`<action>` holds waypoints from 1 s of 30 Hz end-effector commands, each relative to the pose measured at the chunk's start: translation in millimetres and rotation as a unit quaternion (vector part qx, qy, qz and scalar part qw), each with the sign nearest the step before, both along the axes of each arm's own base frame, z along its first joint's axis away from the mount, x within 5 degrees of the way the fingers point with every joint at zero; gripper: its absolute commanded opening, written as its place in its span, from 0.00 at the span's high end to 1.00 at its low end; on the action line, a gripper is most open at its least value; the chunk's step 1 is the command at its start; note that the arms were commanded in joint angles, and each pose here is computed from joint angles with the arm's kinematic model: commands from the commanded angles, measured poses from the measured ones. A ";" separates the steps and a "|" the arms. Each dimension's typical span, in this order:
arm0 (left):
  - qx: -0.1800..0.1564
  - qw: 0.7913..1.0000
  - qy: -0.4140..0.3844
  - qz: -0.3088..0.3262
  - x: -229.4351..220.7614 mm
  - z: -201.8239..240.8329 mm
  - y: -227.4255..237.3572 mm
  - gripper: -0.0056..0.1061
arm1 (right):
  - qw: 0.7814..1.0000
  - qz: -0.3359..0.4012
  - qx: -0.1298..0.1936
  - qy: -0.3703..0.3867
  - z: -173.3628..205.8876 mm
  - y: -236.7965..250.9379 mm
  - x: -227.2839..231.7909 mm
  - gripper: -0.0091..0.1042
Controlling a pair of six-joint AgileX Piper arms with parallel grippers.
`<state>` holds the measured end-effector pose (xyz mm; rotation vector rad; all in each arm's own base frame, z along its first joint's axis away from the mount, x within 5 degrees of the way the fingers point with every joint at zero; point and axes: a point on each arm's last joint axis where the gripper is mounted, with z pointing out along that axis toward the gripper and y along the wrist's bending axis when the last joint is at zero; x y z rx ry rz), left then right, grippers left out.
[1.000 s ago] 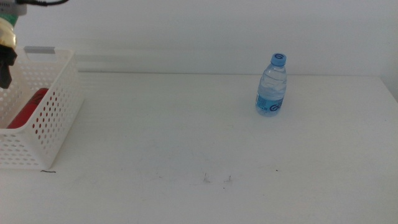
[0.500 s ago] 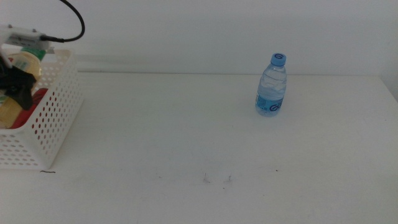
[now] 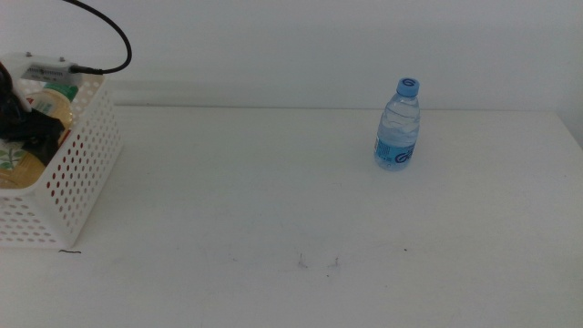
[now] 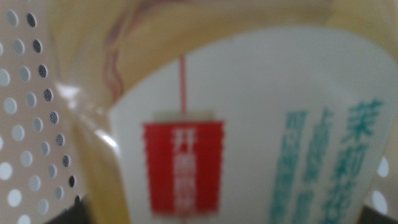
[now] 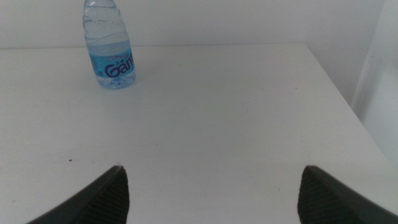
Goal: Use arms to grab the bottles and put them into the dustbin to the left of the table.
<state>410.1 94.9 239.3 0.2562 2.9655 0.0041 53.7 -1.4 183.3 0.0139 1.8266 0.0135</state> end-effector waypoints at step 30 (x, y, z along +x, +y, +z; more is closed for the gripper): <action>-0.104 0.891 -0.416 -0.147 -212.2 257.2 -140.4 0.11 | 1.000 -0.002 -0.006 -0.005 -0.2 -0.5 0.0 0.22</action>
